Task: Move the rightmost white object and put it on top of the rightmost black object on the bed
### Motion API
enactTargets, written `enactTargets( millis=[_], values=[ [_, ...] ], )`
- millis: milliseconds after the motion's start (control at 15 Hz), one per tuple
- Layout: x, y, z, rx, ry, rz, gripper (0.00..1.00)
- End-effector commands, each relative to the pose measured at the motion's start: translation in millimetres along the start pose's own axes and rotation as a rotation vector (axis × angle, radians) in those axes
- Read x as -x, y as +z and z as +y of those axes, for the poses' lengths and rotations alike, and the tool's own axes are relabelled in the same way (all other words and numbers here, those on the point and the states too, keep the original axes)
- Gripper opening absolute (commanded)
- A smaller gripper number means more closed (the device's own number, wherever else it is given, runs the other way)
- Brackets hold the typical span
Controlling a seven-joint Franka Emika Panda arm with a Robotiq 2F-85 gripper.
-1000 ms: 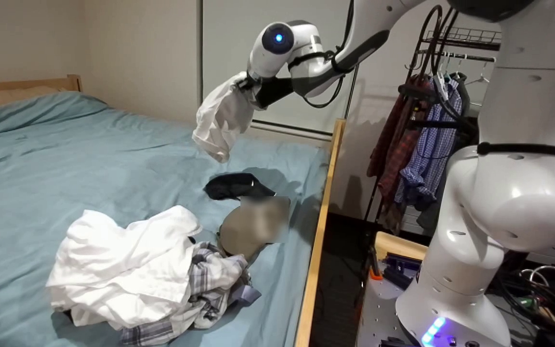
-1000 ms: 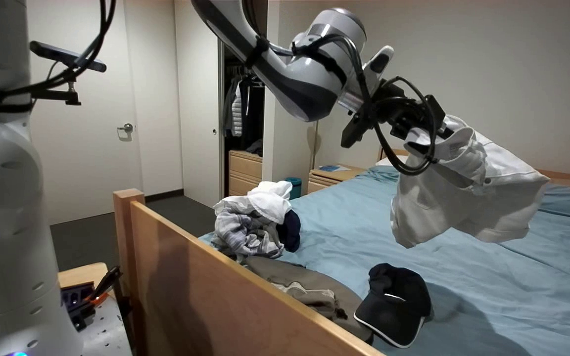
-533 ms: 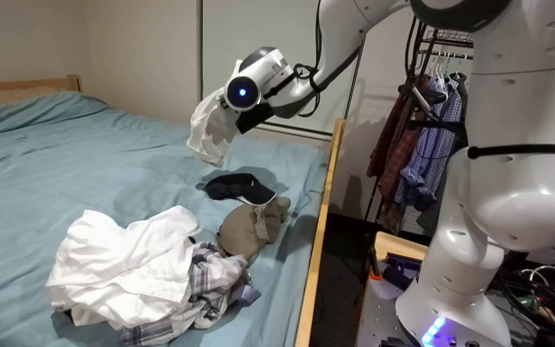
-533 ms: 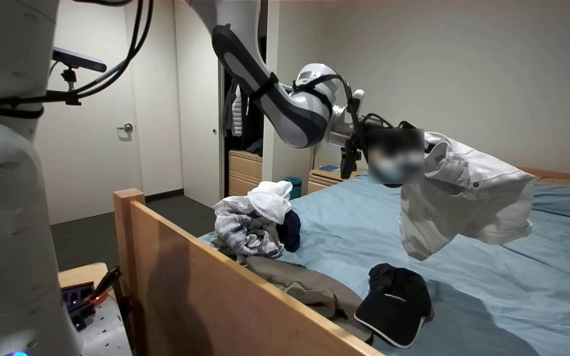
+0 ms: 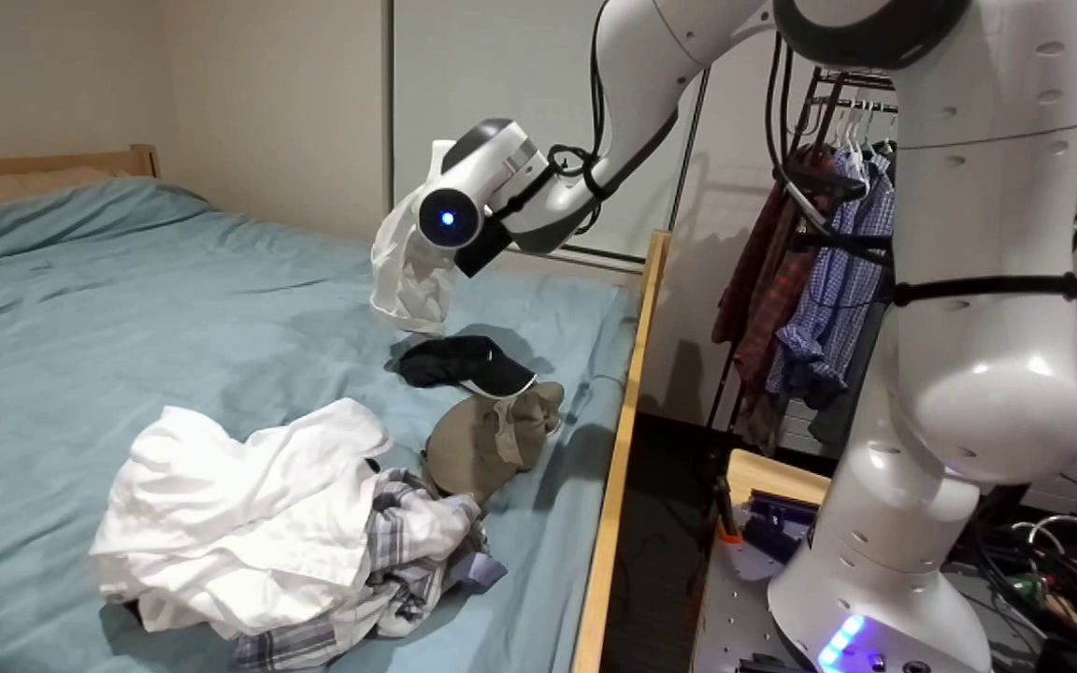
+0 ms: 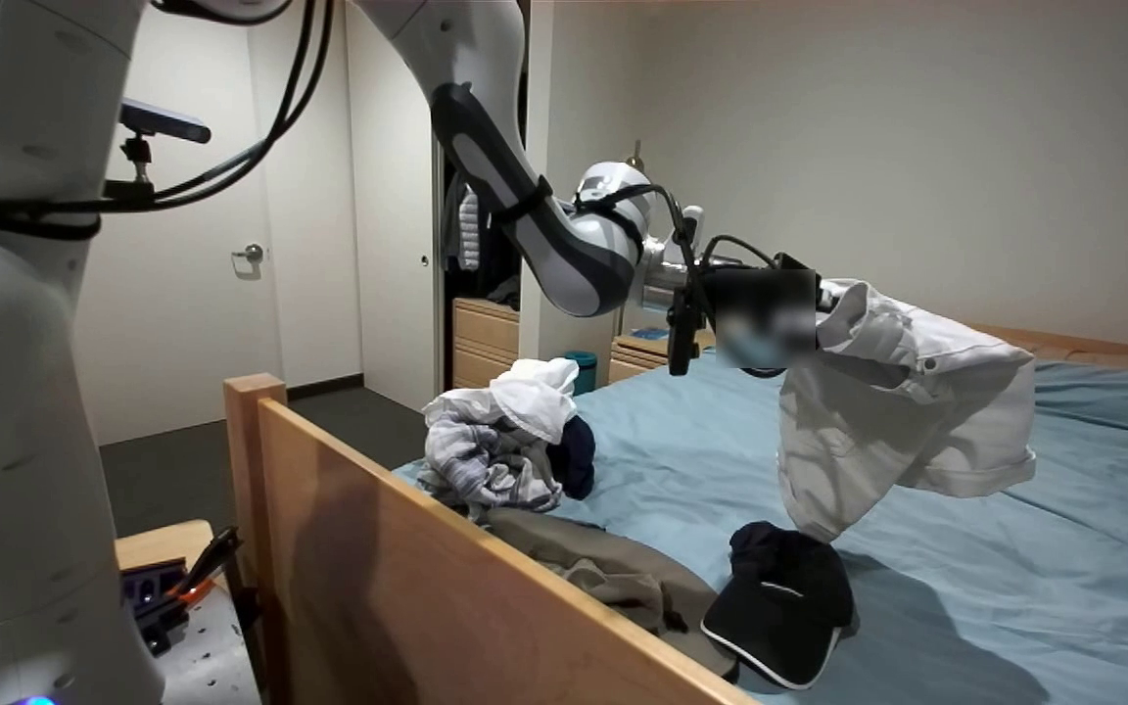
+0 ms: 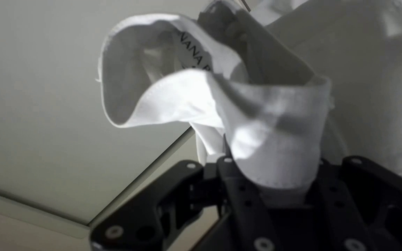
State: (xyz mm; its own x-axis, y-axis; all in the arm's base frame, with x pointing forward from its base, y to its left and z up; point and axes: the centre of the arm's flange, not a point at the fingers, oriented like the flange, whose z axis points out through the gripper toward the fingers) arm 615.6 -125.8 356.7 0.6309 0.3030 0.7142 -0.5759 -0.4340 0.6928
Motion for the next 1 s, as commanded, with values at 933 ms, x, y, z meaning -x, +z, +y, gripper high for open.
enactTargets(
  millis=[933],
  values=[
    [180.0,-8.4,-72.5,-0.434,-0.349,-0.25,0.1]
  ],
)
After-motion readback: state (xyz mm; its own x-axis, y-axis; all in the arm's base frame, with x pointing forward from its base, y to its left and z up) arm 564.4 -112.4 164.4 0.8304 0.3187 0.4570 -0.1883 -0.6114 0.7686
